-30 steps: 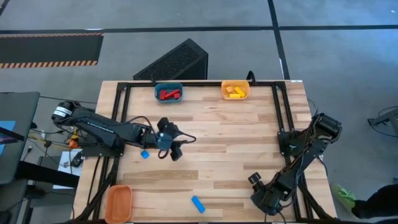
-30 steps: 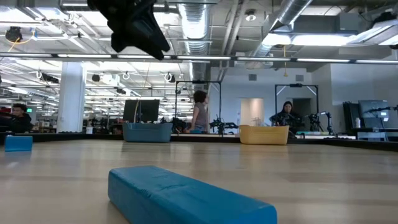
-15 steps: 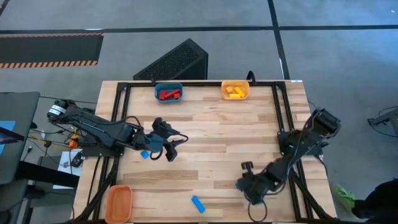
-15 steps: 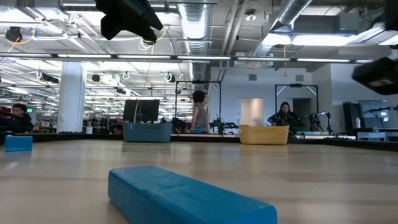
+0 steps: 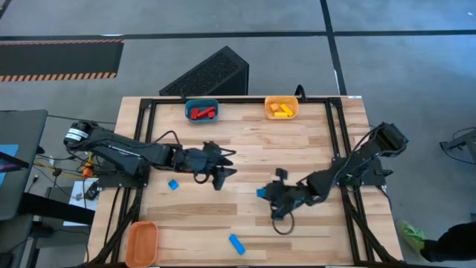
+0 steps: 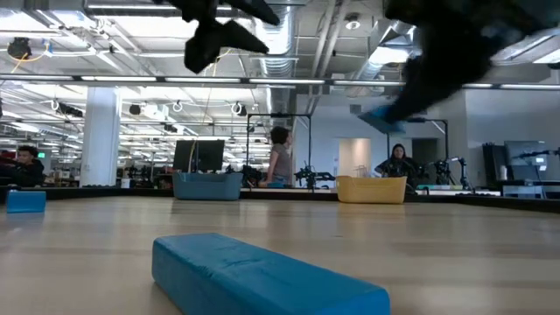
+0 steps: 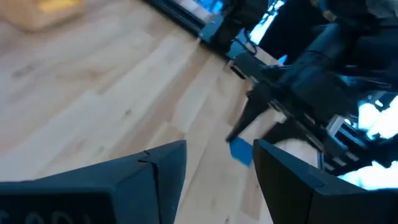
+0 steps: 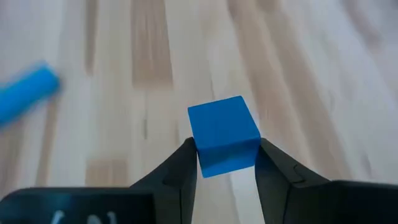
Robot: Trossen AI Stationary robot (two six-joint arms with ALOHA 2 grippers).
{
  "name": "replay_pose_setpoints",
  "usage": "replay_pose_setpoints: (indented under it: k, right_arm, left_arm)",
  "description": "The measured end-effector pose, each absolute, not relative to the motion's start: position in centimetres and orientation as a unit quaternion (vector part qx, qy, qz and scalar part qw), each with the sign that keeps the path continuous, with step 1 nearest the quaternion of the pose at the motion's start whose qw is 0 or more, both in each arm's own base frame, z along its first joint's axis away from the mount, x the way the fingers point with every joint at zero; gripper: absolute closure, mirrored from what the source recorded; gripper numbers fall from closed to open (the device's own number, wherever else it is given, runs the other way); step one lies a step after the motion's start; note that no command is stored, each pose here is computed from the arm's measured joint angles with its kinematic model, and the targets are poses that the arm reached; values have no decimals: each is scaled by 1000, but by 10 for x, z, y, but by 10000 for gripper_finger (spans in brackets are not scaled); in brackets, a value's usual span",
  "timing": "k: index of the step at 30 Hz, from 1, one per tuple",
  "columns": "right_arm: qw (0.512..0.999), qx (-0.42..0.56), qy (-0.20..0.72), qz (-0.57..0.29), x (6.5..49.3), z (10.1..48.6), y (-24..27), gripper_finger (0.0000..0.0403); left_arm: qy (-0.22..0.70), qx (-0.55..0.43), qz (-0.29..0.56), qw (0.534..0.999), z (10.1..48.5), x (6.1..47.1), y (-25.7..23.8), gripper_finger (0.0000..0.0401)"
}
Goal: Sort & place blocks by color
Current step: Put the bottom right blue block into the orange bin
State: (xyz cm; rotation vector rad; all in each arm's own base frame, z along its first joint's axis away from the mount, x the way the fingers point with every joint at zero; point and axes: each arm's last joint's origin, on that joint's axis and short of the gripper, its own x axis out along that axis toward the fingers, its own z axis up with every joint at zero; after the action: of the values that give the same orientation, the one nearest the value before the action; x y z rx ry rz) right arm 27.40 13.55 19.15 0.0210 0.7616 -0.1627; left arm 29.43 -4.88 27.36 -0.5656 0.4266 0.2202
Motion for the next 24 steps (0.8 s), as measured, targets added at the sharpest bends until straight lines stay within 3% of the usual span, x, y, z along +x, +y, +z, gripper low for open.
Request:
replay_pose_setpoints:
  k: [4, 14, 24]
  right_arm:
    - [934, -20, 346, -83, 290, 210, 128, 266]
    - [944, -59, 300, -123, 311, 243, 111, 263]
    - [945, -105, 285, -124, 322, 262, 100, 263]
  left_arm:
    - [206, -321, 107, 918, 262, 308, -46, 201]
    - [214, -362, 93, 902, 254, 317, -36, 81]
    - [172, -401, 77, 896, 262, 322, -26, 69]
